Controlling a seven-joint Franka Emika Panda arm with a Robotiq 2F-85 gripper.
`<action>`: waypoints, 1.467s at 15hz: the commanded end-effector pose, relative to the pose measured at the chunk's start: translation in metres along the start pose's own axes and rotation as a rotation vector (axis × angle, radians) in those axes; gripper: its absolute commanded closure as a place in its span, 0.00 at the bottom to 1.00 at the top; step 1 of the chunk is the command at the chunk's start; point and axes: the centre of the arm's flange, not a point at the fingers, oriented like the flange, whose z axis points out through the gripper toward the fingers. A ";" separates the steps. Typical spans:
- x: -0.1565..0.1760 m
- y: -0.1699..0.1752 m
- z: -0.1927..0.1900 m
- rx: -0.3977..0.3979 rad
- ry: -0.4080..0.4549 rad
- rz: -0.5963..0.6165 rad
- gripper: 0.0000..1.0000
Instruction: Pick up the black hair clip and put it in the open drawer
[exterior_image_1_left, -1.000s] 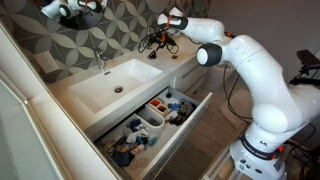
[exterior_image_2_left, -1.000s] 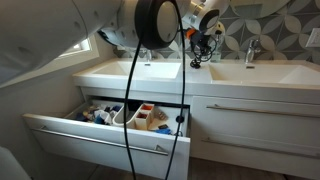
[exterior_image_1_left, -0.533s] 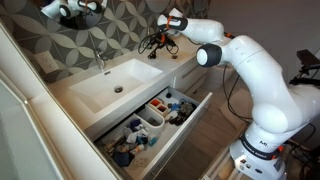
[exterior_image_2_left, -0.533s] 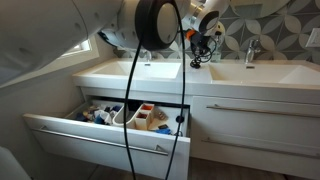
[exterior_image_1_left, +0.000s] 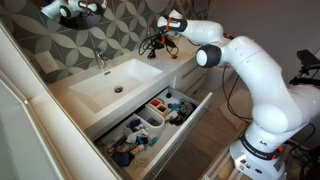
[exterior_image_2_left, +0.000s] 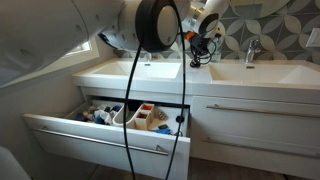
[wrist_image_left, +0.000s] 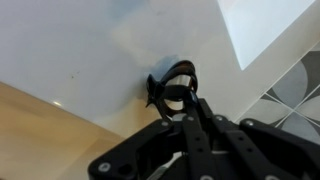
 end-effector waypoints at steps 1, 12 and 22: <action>0.040 -0.009 0.005 -0.009 0.019 0.020 1.00; -0.035 -0.005 -0.079 0.018 -0.305 -0.185 0.99; -0.106 0.017 -0.137 -0.042 -0.570 -0.530 0.99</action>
